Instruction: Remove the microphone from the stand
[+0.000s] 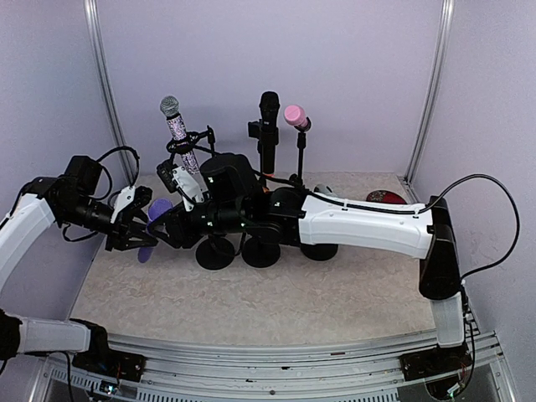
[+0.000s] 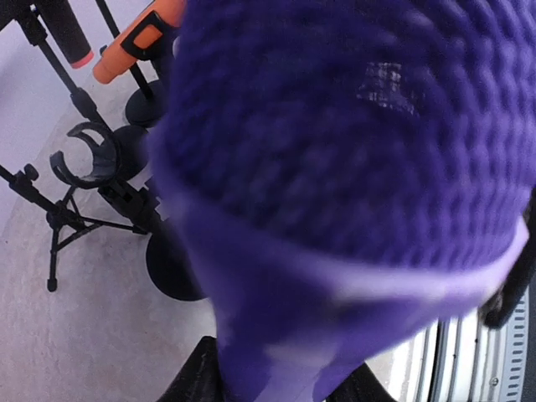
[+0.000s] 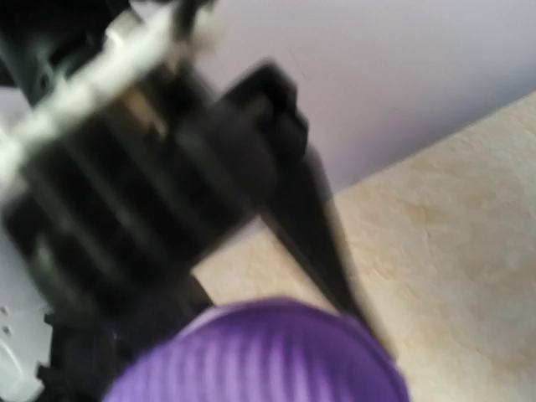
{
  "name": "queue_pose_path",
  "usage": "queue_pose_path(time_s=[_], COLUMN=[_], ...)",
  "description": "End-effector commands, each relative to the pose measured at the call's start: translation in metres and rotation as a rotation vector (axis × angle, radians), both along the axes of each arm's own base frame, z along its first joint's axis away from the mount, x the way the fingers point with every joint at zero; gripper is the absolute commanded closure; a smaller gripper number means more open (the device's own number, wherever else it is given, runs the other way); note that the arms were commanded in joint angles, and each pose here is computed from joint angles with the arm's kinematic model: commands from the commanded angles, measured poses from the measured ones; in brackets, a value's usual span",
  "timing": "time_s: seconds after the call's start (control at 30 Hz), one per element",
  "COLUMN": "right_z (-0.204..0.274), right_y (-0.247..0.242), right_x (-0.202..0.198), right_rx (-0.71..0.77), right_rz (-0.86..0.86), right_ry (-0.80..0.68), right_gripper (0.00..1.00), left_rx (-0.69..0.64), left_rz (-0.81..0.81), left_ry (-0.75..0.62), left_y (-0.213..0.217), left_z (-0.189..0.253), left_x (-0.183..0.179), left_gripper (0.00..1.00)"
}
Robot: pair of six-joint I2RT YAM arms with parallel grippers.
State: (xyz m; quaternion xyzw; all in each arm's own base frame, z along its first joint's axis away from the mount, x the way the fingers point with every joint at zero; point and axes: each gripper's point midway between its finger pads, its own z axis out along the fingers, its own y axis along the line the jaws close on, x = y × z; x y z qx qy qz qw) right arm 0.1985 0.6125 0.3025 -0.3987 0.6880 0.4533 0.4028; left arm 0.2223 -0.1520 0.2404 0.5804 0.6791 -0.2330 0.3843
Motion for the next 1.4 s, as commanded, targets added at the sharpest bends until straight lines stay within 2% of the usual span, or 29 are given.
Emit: queue_pose_path(time_s=[0.0, 0.07, 0.1, 0.13, 0.27, 0.33, 0.63, 0.77, 1.1, 1.2, 1.37], right_z=[0.019, 0.017, 0.019, 0.021, 0.030, 0.029, -0.008, -0.025, -0.065, -0.069, -0.074], right_y=[0.005, 0.002, -0.001, -0.005, -0.026, -0.037, -0.063, -0.058, -0.045, -0.040, -0.034], right_x=[0.005, 0.009, 0.011, 0.014, 0.024, 0.033, 0.088, 0.104, 0.132, 0.139, 0.152], right_rx=[0.063, 0.054, 0.053, 0.052, 0.046, 0.029, -0.159, -0.211, -0.269, -0.266, -0.255], right_rz=[0.017, -0.006, -0.022, -0.048, -0.138, -0.200, -0.513, -0.543, -0.581, -0.595, -0.639], right_ry=[0.009, 0.005, 0.000, -0.010, -0.053, -0.072, -0.081, -0.081, -0.108, -0.136, -0.190], right_gripper=[0.87, 0.60, 0.46, 0.36, 0.16, 0.12, 0.06, 0.06, 0.10, 0.12, 0.19], left_rx=[0.024, 0.051, 0.064, 0.081, 0.154, 0.198, 0.463, 0.568, 0.658, 0.669, 0.669], left_rz=[-0.017, 0.032, 0.062, 0.094, 0.293, 0.411, 0.756, 0.826, 0.884, 0.857, 0.784], left_ry=[-0.039, -0.046, -0.058, -0.065, -0.088, -0.101, -0.133, -0.115, -0.062, -0.031, 0.042], left_y=[0.003, 0.010, 0.015, 0.022, 0.064, 0.089, 0.177, 0.200, 0.220, 0.217, 0.204], left_z=[0.006, 0.000, -0.003, -0.009, -0.030, -0.041, -0.112, -0.150, -0.195, -0.206, -0.224], left_x=[-0.002, 0.008, 0.015, 0.022, 0.060, 0.081, 0.132, 0.145, 0.160, 0.155, 0.140], left_gripper=[0.85, 0.96, 0.98, 0.99, 1.00, 1.00, 0.98, 0.96, 0.95, 0.86, 0.60])
